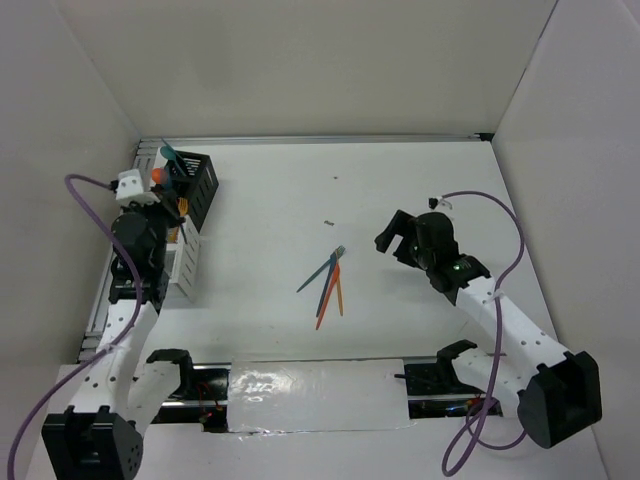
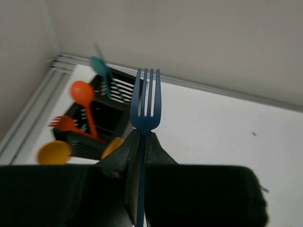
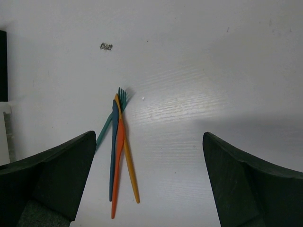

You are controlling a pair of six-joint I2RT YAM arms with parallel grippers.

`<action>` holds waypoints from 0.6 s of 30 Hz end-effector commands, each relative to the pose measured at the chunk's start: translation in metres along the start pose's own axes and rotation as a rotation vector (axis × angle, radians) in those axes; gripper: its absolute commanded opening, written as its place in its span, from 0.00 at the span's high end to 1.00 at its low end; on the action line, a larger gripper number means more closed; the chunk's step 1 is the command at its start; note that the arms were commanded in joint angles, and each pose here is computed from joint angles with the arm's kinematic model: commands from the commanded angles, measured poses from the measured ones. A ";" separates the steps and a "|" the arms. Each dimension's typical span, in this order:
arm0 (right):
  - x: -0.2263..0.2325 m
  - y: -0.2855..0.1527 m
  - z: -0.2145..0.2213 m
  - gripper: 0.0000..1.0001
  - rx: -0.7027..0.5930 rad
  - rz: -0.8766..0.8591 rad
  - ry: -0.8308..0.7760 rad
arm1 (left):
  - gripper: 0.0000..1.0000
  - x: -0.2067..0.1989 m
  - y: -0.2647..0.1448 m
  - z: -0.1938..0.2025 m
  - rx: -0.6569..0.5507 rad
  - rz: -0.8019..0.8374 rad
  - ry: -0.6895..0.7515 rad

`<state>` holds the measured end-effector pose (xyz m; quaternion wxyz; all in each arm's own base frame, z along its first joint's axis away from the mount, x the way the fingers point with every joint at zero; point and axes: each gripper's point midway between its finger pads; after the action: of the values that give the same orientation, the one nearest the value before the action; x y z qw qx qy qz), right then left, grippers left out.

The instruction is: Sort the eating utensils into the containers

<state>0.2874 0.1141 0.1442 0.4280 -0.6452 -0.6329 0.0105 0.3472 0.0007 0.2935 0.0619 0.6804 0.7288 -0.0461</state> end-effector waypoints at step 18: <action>0.039 0.028 -0.029 0.00 -0.012 -0.110 -0.094 | 1.00 0.074 -0.051 -0.020 -0.293 -0.112 0.114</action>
<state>0.3150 0.1307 0.1395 0.4191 -0.6189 -0.6627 0.0467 0.2929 0.0801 0.2830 0.1187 0.6066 0.7852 0.0380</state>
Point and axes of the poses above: each gripper's point midway between its finger pads, its own y axis out along the fingers, its own x axis along the line the jaws close on, z = x × y, and after that the axes turned 4 degrees about y, right-handed
